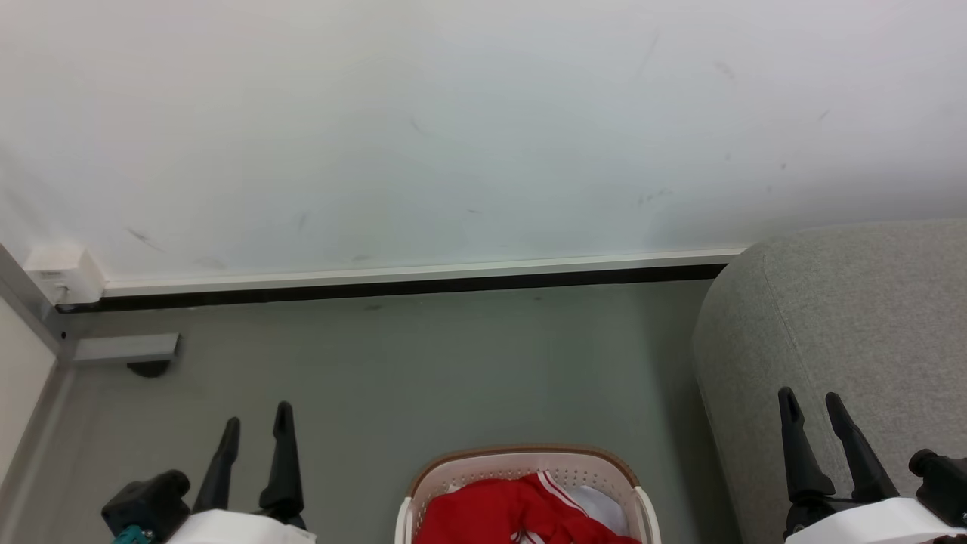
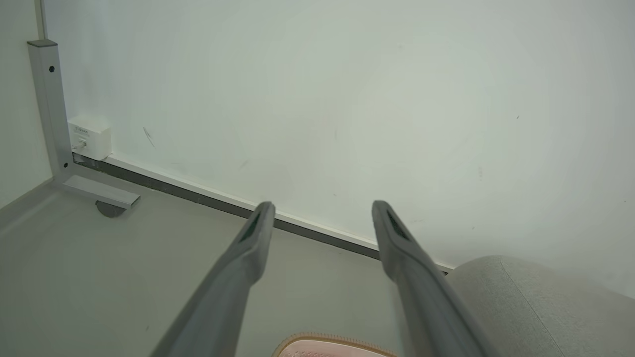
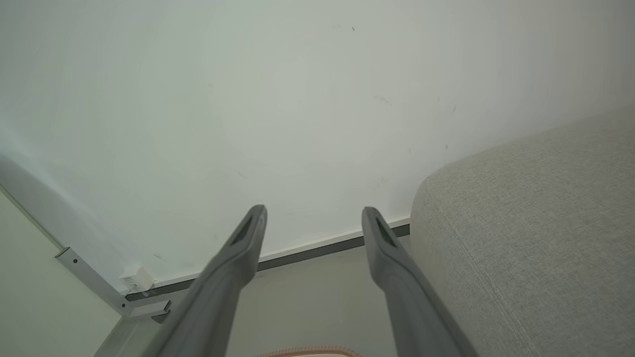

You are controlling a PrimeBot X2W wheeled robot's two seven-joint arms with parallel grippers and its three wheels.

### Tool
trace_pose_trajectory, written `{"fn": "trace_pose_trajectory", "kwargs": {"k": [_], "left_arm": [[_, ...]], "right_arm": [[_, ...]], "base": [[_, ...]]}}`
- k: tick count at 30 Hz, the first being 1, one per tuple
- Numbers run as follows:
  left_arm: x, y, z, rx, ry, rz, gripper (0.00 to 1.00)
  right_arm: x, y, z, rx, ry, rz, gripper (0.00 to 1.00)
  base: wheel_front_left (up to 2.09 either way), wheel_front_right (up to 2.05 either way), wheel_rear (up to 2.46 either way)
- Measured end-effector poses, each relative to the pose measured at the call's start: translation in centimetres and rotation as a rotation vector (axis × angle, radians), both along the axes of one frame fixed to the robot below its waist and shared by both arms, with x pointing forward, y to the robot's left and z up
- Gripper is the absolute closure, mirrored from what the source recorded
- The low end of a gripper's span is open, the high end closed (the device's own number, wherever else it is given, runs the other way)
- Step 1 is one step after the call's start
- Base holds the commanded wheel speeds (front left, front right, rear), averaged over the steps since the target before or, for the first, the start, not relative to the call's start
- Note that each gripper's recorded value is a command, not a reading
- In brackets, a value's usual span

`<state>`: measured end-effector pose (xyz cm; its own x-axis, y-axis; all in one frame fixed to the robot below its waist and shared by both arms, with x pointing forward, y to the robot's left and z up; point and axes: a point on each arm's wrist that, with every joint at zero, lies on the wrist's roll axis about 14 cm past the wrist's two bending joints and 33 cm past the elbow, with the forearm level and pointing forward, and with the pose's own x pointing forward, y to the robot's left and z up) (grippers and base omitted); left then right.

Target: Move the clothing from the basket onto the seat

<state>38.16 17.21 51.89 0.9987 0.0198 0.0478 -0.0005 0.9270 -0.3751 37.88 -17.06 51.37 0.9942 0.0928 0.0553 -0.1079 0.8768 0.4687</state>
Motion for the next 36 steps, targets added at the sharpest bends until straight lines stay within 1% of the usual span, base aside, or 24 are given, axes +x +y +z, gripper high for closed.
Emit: {"fn": "trace_pose_trajectory", "kwargs": {"k": [3,6,12,36], "left_arm": [[0.0,0.0,0.1,0.019,-0.008,-0.001,0.0],[0.1,-0.3,0.5,0.062,-0.024,-0.009,0.0],[0.0,-0.7,0.9,0.118,-0.047,-0.016,0.0],[-0.1,-1.1,1.7,0.299,-0.105,-0.013,0.0]], "right_arm": [[0.0,0.1,0.0,-0.013,-0.004,0.001,0.0],[0.0,0.3,0.0,-0.051,-0.011,0.008,0.0],[-0.1,0.4,0.0,-0.088,-0.023,0.011,0.0],[-0.3,0.8,0.7,-0.243,-0.082,0.03,0.0]], "base": [[0.0,0.0,0.0],[0.0,0.0,0.0],[0.0,0.0,0.0],[0.0,0.0,0.0]]}}
